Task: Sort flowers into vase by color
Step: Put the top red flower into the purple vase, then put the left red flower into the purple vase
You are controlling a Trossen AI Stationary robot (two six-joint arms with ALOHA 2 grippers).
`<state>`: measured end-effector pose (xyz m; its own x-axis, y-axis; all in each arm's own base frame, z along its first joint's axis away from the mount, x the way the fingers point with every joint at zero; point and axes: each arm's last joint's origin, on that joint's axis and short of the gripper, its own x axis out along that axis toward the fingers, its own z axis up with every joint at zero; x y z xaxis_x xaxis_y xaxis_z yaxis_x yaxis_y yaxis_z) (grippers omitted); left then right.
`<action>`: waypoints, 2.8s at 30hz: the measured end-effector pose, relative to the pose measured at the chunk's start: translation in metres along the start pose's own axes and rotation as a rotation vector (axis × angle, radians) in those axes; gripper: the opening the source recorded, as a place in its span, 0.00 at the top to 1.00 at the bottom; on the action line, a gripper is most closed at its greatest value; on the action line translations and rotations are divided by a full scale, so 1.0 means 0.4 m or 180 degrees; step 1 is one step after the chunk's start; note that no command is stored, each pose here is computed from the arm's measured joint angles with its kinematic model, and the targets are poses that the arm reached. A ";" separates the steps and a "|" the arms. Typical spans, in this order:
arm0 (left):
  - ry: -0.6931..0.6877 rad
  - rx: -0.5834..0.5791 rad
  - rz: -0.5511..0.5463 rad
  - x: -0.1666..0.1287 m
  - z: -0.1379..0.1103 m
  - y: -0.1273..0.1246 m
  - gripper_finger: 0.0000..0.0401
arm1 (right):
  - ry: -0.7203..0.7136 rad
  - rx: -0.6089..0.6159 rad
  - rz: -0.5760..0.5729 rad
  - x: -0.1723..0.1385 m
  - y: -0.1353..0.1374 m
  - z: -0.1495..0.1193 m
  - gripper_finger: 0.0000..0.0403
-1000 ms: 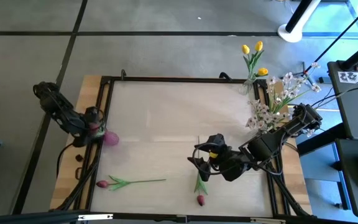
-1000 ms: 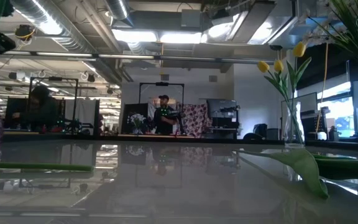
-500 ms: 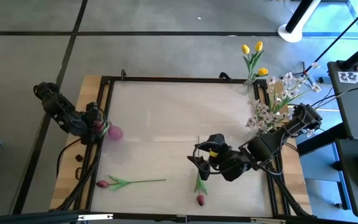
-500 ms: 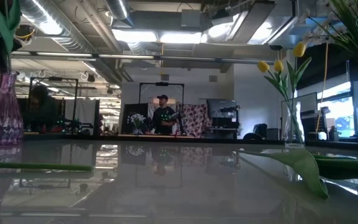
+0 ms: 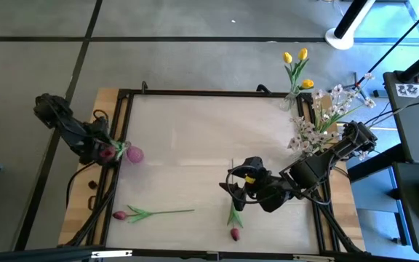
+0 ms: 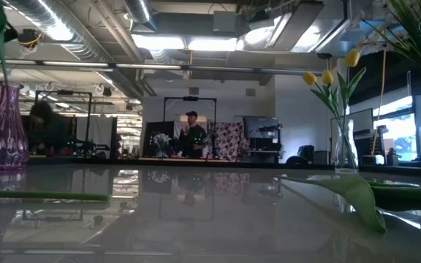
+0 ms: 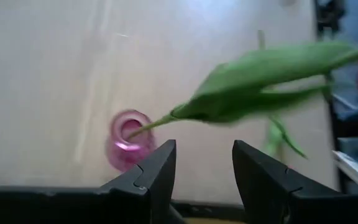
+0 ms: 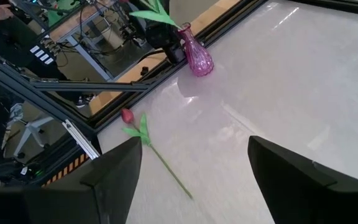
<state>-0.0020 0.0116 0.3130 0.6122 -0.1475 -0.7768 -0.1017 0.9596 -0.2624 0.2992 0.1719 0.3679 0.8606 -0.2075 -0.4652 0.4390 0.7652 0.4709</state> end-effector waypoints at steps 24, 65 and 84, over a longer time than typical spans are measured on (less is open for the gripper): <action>-0.1220 -0.1201 -0.1808 -0.301 0.072 0.040 0.62 | -0.0035 -0.0257 -0.0020 0.000 0.000 0.001 0.27; 0.1588 -0.3363 0.0641 0.294 0.087 -0.683 0.62 | 0.1070 -0.1656 -0.0331 -0.013 -0.067 -0.046 0.27; 0.0805 -0.4836 0.1700 0.494 0.104 -0.548 0.62 | 0.1229 -0.1643 -0.0269 -0.015 -0.069 -0.051 0.27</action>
<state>0.1740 -0.2179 0.2408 0.1342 -0.0748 -0.9881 -0.9779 -0.1715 -0.1198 0.2768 0.1644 0.3423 0.6315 -0.1193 -0.7661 0.2378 0.9703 0.0449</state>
